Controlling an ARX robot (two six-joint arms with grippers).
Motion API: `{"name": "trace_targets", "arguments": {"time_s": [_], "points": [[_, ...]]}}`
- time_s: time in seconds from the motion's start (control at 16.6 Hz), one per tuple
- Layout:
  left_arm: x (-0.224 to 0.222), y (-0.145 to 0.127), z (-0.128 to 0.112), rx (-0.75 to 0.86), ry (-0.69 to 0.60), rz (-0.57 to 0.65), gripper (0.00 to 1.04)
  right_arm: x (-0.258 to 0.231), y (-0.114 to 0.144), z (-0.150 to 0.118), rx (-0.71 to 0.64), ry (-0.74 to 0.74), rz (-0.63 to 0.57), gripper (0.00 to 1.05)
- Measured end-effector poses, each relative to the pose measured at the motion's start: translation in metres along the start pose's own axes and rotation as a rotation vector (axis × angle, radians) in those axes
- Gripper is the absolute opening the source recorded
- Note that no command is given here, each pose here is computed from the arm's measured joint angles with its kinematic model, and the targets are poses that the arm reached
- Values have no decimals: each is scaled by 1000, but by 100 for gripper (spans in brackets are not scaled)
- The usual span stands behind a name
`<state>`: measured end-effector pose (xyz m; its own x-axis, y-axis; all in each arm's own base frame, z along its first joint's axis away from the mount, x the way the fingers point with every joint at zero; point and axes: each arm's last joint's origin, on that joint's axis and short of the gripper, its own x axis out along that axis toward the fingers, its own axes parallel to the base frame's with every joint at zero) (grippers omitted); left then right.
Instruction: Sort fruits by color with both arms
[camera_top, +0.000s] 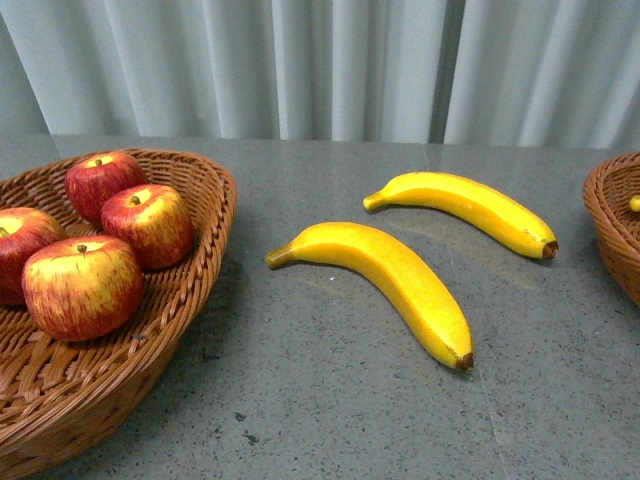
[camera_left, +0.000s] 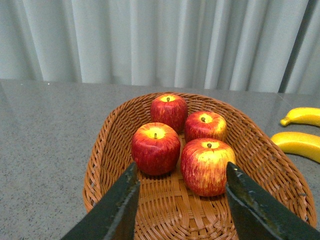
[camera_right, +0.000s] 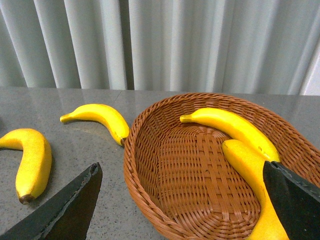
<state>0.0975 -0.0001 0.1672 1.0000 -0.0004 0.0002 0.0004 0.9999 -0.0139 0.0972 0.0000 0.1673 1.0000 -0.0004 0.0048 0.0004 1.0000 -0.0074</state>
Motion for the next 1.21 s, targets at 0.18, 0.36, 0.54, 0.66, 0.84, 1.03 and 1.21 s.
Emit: {"name": "trace_targets", "arguments": {"time_s": [0.18,0.36,0.54,0.66,0.84,1.03,1.21], "points": [[0,0,0,0,0,0,89,0,0,0,0,0,0,98],[0,0,0,3,0,0,98,0,0,0,0,0,0,98],[0,0,0,3,0,0,98,0,0,0,0,0,0,98],[0,0,0,3,0,0,98,0,0,0,0,0,0,98],[0,0,0,3,0,0,98,0,0,0,0,0,0,98],[0,0,0,3,0,0,98,0,0,0,0,0,0,98],[0,0,0,3,0,0,98,15,1,15,177,-44,91,98]]}}
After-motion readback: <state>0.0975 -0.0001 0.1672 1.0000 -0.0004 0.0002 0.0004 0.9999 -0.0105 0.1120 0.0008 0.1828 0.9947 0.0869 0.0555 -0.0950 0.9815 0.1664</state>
